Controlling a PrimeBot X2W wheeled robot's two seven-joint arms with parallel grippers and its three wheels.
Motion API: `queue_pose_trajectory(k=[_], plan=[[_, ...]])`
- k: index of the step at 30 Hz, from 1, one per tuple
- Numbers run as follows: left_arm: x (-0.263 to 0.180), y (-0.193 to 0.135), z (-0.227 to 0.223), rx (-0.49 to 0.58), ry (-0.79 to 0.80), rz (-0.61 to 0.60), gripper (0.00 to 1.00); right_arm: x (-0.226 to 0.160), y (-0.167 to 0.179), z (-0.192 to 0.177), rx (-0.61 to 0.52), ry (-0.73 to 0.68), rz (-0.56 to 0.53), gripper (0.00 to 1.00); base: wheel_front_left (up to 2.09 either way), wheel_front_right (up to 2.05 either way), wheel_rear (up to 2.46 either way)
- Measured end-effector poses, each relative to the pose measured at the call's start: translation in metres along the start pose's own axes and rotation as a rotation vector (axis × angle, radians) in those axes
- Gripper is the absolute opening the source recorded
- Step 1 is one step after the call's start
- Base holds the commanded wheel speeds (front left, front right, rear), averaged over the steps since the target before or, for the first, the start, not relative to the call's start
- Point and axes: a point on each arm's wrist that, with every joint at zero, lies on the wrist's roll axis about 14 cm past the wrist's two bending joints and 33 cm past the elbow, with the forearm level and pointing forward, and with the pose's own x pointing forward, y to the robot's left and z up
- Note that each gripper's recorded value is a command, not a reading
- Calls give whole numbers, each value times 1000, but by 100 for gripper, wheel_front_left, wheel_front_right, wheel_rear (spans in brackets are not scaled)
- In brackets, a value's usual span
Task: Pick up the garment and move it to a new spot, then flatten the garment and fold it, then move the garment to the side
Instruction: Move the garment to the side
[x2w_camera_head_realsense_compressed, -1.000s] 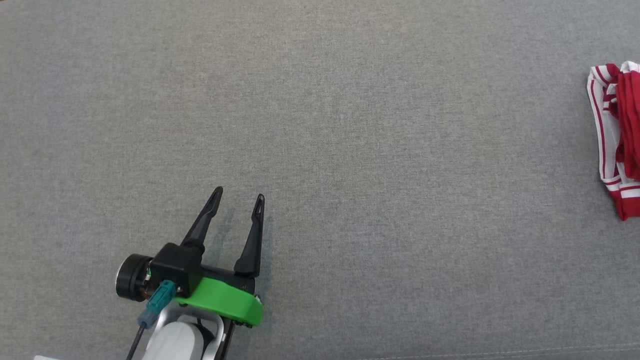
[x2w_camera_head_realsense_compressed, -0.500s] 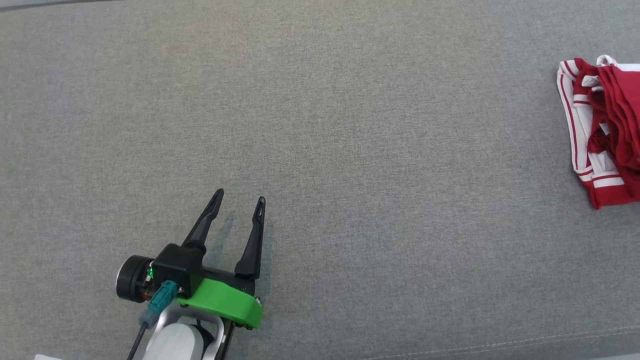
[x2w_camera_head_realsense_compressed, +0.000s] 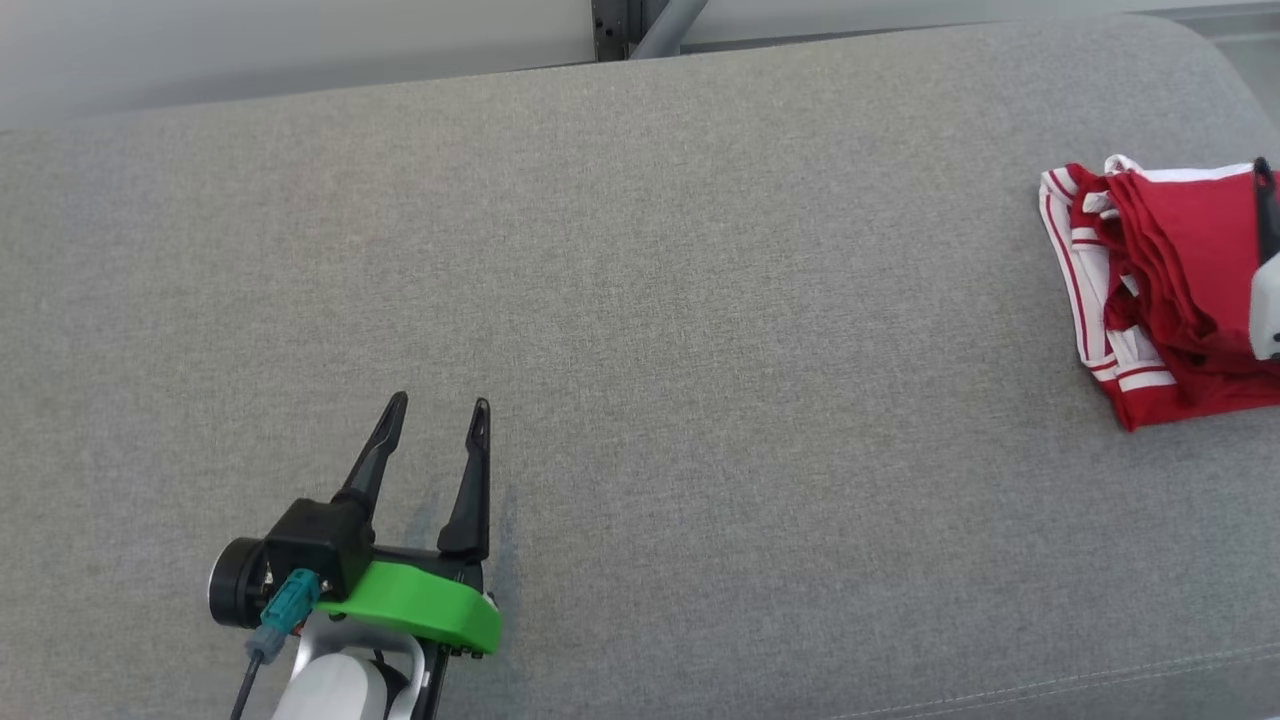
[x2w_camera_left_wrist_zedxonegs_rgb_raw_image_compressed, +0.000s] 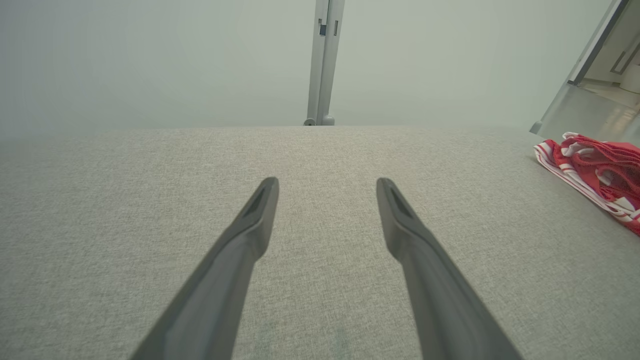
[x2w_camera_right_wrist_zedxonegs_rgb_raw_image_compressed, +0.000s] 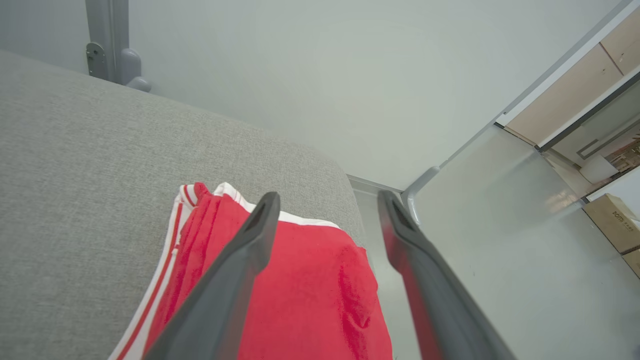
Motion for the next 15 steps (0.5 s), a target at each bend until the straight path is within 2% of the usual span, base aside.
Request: queue_pose_trajectory(k=[5, 11, 15], plan=[[-11, 10, 8, -22, -27, 63, 100, -16, 28, 39, 99, -148, 44, 100, 0, 0, 0], [-28, 22, 18, -36, -62, 131, 100, -48, 53, 62, 241, -269, 71, 100, 0, 0, 0], [-38, 27, 22, -49, -78, 159, 100, -67, 66, 65, 303, -305, 75, 100, 0, 0, 0]])
